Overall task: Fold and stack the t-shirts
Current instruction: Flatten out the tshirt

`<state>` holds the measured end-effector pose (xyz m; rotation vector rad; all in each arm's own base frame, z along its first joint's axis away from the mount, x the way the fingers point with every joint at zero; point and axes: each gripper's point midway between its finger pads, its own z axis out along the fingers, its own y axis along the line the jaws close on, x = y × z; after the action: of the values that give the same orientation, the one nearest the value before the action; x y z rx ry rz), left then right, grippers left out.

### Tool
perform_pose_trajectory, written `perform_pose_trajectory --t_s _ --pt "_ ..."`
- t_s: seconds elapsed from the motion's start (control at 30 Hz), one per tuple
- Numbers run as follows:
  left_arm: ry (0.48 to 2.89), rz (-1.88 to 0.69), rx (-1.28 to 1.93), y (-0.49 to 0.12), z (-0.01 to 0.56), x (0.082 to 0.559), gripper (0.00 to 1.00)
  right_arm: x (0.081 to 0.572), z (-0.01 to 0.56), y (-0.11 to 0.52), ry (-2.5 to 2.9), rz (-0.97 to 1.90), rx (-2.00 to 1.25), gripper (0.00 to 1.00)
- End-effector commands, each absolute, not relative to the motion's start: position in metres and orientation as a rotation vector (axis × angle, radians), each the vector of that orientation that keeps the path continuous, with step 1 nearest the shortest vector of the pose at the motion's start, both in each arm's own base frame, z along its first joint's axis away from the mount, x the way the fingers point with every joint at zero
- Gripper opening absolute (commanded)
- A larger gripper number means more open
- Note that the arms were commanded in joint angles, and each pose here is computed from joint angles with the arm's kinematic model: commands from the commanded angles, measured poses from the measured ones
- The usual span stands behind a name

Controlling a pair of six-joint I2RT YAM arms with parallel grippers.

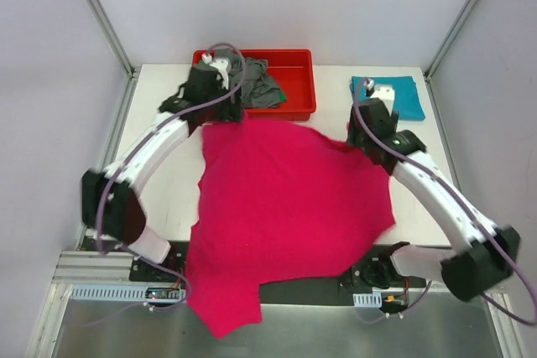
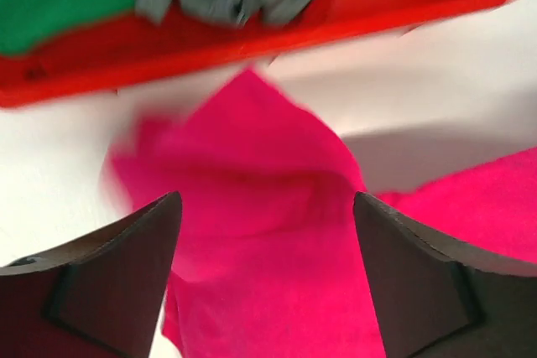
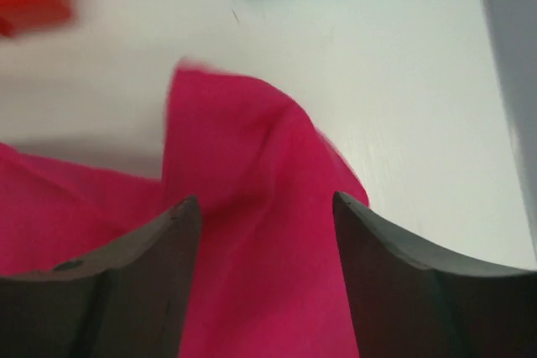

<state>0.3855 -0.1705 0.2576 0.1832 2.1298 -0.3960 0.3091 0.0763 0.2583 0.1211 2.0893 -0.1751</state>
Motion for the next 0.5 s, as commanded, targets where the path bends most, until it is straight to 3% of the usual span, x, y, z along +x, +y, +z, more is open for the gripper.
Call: perform_pose_trajectory --t_s 0.0,0.03,0.07,0.1,0.33,0.47 --pt "2.341 -0.218 0.053 -0.147 0.191 0.405 0.92 0.329 0.192 0.076 2.268 -0.077 0.233 0.86" --pt "2.371 -0.218 0.041 -0.148 0.182 0.406 0.99 0.329 0.184 0.075 2.3 -0.085 0.227 0.97" --pt "2.388 -0.233 0.027 -0.15 0.176 0.404 0.99 0.329 0.176 0.075 2.323 -0.097 0.219 1.0" --pt "2.402 -0.245 0.008 -0.151 0.171 0.4 0.99 0.328 0.172 0.074 2.333 -0.102 0.212 0.96" --pt "2.484 -0.326 -0.154 -0.144 0.133 0.345 0.99 0.302 0.157 0.083 2.365 0.024 0.144 0.96" --pt "2.508 -0.504 -0.15 -0.159 0.115 0.316 0.99 0.284 0.138 0.096 2.426 0.136 0.121 0.96"
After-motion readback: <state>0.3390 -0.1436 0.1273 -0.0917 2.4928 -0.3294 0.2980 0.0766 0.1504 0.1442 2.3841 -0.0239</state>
